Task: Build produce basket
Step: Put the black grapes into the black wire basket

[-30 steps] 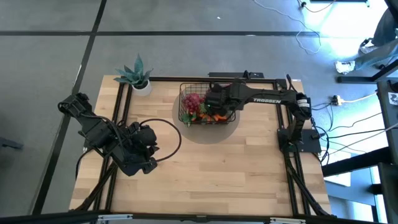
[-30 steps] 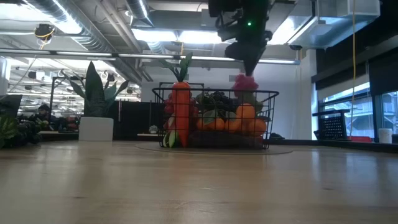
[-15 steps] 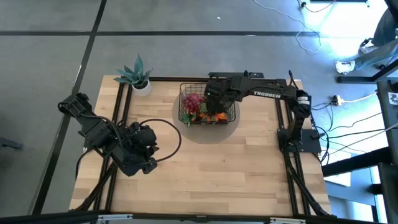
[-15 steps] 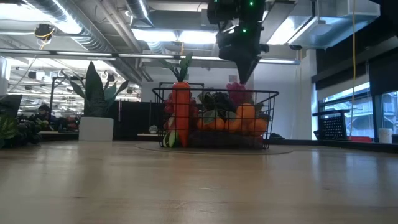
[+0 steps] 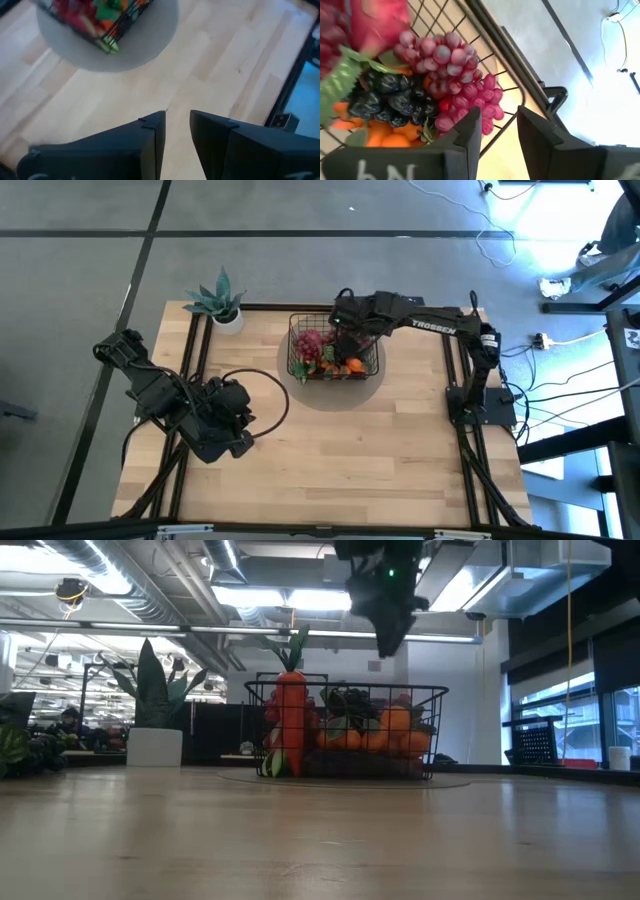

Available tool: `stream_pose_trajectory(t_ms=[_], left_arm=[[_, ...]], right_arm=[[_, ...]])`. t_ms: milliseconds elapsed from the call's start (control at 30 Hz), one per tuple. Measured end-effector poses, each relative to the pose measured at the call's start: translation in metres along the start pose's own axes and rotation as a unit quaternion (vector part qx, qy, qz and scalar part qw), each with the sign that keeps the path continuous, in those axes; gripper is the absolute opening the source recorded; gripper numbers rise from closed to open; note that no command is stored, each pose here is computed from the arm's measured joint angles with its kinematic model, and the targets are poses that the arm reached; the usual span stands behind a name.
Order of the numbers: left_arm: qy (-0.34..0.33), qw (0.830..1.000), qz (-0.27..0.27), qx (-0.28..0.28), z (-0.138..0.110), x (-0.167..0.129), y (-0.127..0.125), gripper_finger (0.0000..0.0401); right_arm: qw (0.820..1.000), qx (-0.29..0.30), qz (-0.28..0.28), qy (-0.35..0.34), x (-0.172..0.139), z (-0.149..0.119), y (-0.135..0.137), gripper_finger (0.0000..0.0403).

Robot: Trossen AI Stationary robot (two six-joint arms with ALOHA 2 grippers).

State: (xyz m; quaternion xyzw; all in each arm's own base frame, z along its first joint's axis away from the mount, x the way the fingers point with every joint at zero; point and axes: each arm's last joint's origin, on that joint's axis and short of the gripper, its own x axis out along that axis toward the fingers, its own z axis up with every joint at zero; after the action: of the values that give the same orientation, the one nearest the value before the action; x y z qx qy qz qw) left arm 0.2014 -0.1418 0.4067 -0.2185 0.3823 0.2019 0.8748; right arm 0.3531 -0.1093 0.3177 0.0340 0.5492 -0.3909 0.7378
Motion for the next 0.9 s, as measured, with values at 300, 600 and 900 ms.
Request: stream_pose_trajectory(t_ms=[300, 600, 900], left_arm=[[0.061, 0.971, 0.107, -0.206, -0.023, 0.015, 0.017, 0.0077], [0.081, 0.927, 0.251, -0.266, -0.068, 0.068, 0.042, 0.0076], [0.057, 0.878, 0.374, -0.291, -0.087, 0.116, 0.084, 0.0076]], right_arm=[[0.996, -0.019, 0.044, -0.07, -0.076, 0.003, 0.009, 0.0112], [0.975, -0.04, 0.122, -0.18, -0.159, -0.01, 0.028, 0.0112], [0.962, -0.064, 0.161, -0.213, -0.19, -0.027, 0.043, 0.0112]])
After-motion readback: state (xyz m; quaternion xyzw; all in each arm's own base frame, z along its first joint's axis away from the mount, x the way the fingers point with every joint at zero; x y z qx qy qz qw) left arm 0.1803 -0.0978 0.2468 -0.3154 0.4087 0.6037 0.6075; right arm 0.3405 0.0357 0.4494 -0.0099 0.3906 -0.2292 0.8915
